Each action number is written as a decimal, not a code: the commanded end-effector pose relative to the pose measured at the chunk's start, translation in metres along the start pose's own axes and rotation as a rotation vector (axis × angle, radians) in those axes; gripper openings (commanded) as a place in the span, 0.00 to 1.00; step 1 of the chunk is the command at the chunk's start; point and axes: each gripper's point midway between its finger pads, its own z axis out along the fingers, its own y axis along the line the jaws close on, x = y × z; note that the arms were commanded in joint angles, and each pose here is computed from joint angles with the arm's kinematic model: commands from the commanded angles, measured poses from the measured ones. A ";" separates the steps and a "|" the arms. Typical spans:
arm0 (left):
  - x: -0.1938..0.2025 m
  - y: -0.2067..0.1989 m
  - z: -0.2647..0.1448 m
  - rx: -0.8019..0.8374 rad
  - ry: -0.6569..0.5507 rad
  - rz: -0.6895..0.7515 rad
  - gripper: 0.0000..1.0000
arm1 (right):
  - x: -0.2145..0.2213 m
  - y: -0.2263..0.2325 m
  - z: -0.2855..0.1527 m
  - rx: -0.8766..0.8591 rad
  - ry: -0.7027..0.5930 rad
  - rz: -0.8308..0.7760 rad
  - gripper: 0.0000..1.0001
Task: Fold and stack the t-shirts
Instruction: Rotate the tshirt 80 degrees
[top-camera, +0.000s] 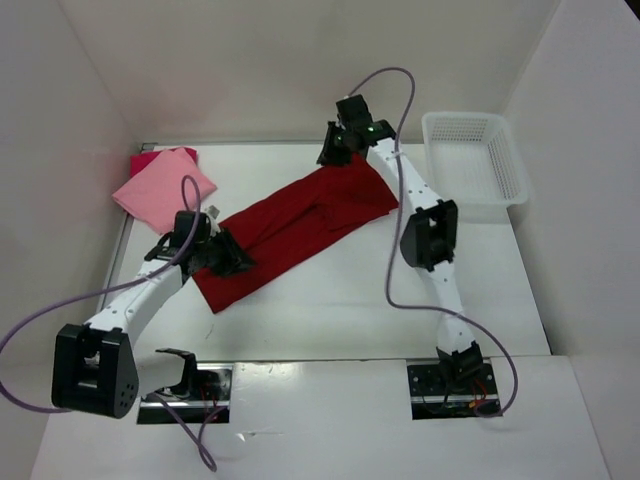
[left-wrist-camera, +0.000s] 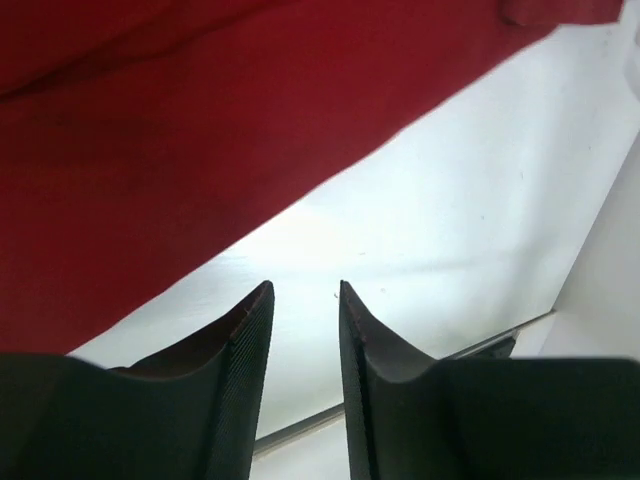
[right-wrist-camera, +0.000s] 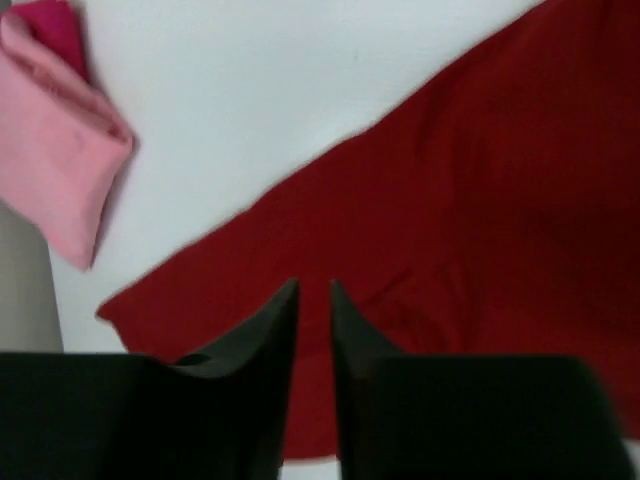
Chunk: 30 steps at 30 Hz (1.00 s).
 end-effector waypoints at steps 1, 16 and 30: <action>-0.026 -0.041 0.003 0.045 -0.063 0.137 0.37 | 0.010 0.032 -0.067 -0.099 -0.035 -0.084 0.19; -0.042 -0.069 0.018 0.077 -0.026 0.276 0.21 | 0.083 -0.218 -0.056 0.392 0.017 0.173 0.00; -0.030 -0.080 0.019 0.143 0.045 0.255 0.24 | 0.053 -0.208 0.024 0.368 0.032 0.179 0.02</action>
